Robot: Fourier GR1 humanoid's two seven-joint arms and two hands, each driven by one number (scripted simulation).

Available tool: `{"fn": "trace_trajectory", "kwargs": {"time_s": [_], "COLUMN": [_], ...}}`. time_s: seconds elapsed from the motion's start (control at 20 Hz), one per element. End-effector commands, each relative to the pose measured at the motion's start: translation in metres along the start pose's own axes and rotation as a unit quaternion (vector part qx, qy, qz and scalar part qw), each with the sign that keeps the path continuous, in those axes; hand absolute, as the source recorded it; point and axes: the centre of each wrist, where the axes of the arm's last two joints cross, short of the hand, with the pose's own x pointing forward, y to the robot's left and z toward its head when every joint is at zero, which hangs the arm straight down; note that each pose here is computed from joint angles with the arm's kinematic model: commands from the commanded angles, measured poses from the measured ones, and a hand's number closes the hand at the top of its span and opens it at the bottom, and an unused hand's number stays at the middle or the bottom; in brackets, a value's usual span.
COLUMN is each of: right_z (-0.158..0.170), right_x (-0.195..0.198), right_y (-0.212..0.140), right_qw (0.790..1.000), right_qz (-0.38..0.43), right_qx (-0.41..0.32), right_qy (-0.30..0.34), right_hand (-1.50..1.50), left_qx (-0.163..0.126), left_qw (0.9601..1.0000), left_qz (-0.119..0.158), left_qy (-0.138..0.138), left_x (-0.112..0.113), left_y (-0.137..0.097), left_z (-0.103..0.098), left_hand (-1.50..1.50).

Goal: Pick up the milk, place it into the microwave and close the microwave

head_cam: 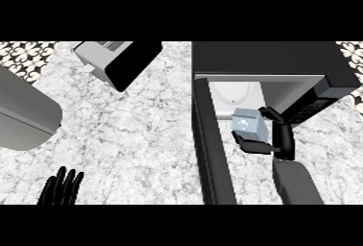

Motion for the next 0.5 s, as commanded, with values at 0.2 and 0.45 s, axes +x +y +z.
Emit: {"fn": "trace_trajectory", "kwargs": {"time_s": [0.2,0.45], "right_z": [-0.056,-0.077], "right_x": [-0.003,-0.003], "right_y": [-0.004,-0.002], "right_qw": [0.996,0.986], "right_qz": [0.090,0.165], "right_qx": [0.014,-0.005], "right_qy": [0.021,0.036], "right_hand": [1.50,1.50], "left_qx": [-0.006,-0.016], "left_qw": [1.0000,0.9997], "left_qz": [0.001,0.018], "left_qy": [0.003,-0.001], "left_x": [0.008,0.002], "left_y": [0.015,0.006], "left_z": [-0.002,-0.009], "left_hand": [-1.50,-1.50]}}
